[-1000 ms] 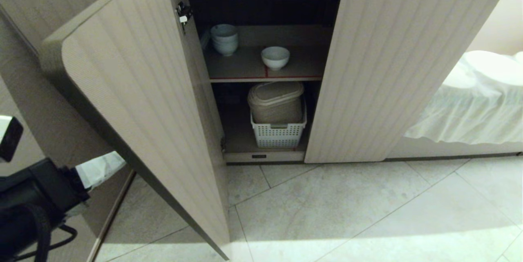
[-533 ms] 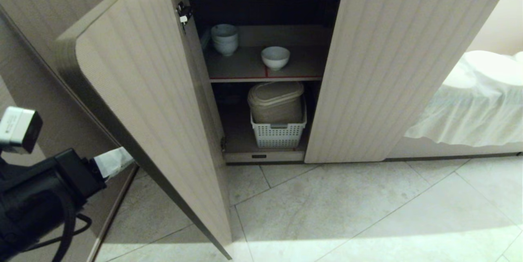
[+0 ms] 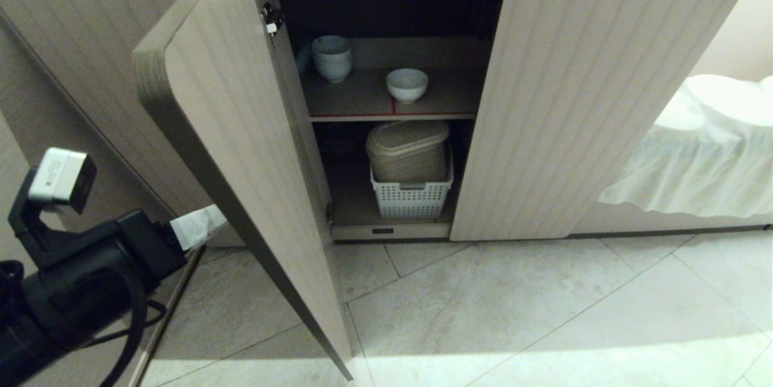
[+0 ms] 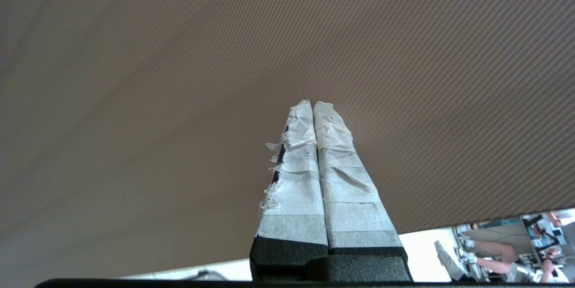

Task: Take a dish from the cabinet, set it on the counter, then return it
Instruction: Close the cabinet door

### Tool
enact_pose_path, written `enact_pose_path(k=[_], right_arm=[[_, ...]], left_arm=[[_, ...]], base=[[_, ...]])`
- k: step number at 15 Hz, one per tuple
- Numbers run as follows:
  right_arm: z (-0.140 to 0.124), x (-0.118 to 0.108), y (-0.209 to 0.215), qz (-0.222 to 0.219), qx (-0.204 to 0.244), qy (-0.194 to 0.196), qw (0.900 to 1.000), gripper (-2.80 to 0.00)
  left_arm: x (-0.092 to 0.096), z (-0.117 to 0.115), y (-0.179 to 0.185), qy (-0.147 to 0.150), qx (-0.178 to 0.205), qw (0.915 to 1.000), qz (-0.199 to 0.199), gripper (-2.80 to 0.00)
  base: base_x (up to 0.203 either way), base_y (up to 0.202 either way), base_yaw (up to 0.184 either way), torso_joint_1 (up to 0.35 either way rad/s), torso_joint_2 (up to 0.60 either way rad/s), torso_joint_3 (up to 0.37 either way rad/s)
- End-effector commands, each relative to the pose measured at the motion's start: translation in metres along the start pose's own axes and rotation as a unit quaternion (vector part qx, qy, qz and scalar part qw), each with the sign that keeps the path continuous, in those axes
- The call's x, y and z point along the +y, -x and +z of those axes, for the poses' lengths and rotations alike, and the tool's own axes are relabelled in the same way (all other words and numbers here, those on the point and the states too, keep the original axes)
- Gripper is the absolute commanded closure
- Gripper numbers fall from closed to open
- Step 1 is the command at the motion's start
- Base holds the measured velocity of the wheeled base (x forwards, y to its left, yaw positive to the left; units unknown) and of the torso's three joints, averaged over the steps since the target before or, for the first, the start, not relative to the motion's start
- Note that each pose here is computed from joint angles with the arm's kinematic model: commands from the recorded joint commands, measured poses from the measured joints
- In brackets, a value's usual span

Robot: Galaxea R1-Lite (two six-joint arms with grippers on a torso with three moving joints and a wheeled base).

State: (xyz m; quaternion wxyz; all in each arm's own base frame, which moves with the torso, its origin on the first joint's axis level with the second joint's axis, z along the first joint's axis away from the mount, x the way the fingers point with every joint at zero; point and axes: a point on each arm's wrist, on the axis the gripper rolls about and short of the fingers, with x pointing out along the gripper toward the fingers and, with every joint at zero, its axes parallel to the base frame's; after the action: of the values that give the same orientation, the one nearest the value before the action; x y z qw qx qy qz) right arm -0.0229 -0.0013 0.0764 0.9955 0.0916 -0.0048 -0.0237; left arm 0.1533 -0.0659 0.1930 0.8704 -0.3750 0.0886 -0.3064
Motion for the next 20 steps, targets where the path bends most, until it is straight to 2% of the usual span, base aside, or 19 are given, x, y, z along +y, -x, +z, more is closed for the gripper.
enact_pose_path(k=[1, 5, 8, 13, 15, 18, 20], right_arm=[[0.000, 0.000, 0.000, 0.000, 0.000, 0.000, 1.000, 0.00], [0.000, 0.000, 0.000, 0.000, 0.000, 0.000, 1.000, 0.00], [0.000, 0.000, 0.000, 0.000, 0.000, 0.000, 1.000, 0.00], [0.000, 0.000, 0.000, 0.000, 0.000, 0.000, 1.000, 0.00], [0.000, 0.000, 0.000, 0.000, -0.001, 0.000, 1.000, 0.00], [0.000, 0.000, 0.000, 0.000, 0.000, -0.001, 1.000, 0.00], [0.000, 0.000, 0.000, 0.000, 0.000, 0.000, 1.000, 0.00]], left_arm=[[0.006, -0.003, -0.012, 0.004, 0.004, 1.0000, 0.000, 0.00], [0.013, -0.009, -0.031, 0.001, 0.003, 0.9999, -0.015, 0.00], [0.020, -0.010, -0.045, -0.006, -0.012, 0.9993, -0.034, 0.00], [0.032, -0.014, -0.059, -0.014, -0.018, 0.9990, -0.038, 0.00], [0.035, -0.016, -0.067, -0.026, -0.022, 0.9985, -0.043, 0.00], [0.030, -0.024, -0.070, -0.046, -0.011, 0.9974, -0.054, 0.00], [0.027, -0.021, -0.074, -0.051, -0.016, 0.9966, -0.064, 0.00]], base=[[0.000, 0.000, 0.000, 0.000, 0.00, 0.000], [0.000, 0.000, 0.000, 0.000, 0.00, 0.000], [0.000, 0.000, 0.000, 0.000, 0.00, 0.000], [0.000, 0.000, 0.000, 0.000, 0.00, 0.000], [0.000, 0.000, 0.000, 0.000, 0.00, 0.000], [0.000, 0.000, 0.000, 0.000, 0.00, 0.000], [0.000, 0.000, 0.000, 0.000, 0.00, 0.000]])
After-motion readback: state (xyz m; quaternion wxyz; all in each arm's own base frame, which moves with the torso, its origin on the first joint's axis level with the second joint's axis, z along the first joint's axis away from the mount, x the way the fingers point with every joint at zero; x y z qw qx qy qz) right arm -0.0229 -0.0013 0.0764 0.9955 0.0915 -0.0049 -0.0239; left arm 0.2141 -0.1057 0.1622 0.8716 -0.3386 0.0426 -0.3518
